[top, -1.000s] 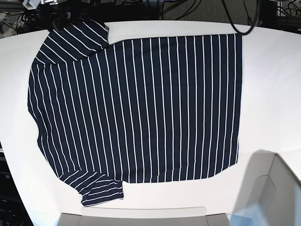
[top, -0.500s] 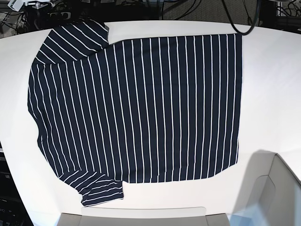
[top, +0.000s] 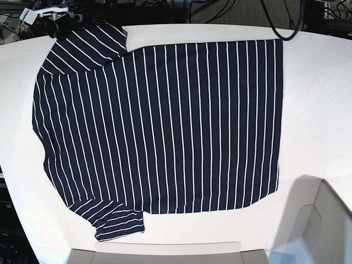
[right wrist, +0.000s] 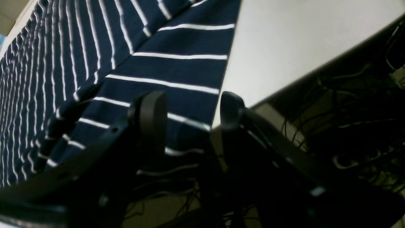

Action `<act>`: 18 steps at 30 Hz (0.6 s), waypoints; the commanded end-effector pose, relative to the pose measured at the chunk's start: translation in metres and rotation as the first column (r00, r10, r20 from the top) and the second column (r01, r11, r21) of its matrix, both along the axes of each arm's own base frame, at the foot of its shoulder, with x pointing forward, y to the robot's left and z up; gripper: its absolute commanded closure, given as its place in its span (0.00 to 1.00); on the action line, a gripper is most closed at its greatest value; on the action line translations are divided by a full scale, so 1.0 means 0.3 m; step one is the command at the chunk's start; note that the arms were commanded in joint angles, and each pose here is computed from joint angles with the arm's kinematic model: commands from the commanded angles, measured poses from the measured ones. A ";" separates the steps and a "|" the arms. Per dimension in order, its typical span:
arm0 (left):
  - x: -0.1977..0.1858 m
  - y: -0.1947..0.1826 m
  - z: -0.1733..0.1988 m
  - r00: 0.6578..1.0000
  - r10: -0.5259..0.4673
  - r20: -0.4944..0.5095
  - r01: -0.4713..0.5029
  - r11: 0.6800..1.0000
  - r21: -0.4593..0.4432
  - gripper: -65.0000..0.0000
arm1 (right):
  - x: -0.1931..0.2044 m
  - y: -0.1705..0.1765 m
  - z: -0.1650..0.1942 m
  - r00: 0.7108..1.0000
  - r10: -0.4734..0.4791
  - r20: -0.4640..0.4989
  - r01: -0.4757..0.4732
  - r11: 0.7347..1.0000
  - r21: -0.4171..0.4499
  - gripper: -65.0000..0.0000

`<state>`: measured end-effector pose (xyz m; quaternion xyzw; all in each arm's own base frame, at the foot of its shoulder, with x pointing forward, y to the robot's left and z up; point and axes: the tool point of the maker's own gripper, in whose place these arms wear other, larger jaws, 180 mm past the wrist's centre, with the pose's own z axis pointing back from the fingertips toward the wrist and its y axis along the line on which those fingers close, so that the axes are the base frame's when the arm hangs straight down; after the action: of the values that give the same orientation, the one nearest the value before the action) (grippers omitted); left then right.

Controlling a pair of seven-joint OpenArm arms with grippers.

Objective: Fold the T-shirt properly
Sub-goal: 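Move the right gripper down toward the shirt's shoulder corner, then grasp the shirt's shoulder edges with both grippers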

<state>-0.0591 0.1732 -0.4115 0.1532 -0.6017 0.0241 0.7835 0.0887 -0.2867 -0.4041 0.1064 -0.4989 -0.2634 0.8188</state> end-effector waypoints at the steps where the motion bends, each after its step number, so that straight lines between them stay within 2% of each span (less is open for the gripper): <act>1: -0.024 0.004 0.025 1.000 -0.005 0.007 0.005 1.000 0.014 0.99 | 0.002 -0.017 0.013 1.000 0.002 0.011 -0.002 1.000 -0.008 0.58; 10: -0.025 0.001 0.025 1.000 -0.003 0.007 0.003 1.000 0.012 0.99 | -0.011 -0.101 -0.033 0.997 -0.068 -0.021 0.068 0.997 -0.023 0.58; 15: -0.021 0.002 0.027 1.000 -0.004 0.012 0.003 1.000 0.013 0.99 | -0.013 -0.100 -0.050 0.997 -0.069 -0.029 0.068 0.997 -0.023 0.58; 18: -0.019 -0.001 0.028 1.000 -0.005 0.014 0.005 1.000 0.011 0.99 | -0.020 -0.051 -0.068 0.998 -0.033 -0.053 0.033 0.999 0.007 0.58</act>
<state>-0.0583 0.1735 -0.4108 0.1538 -0.6031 0.0240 0.7823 0.0937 -0.3090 -0.4127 0.0885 -0.5157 -0.2862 0.8027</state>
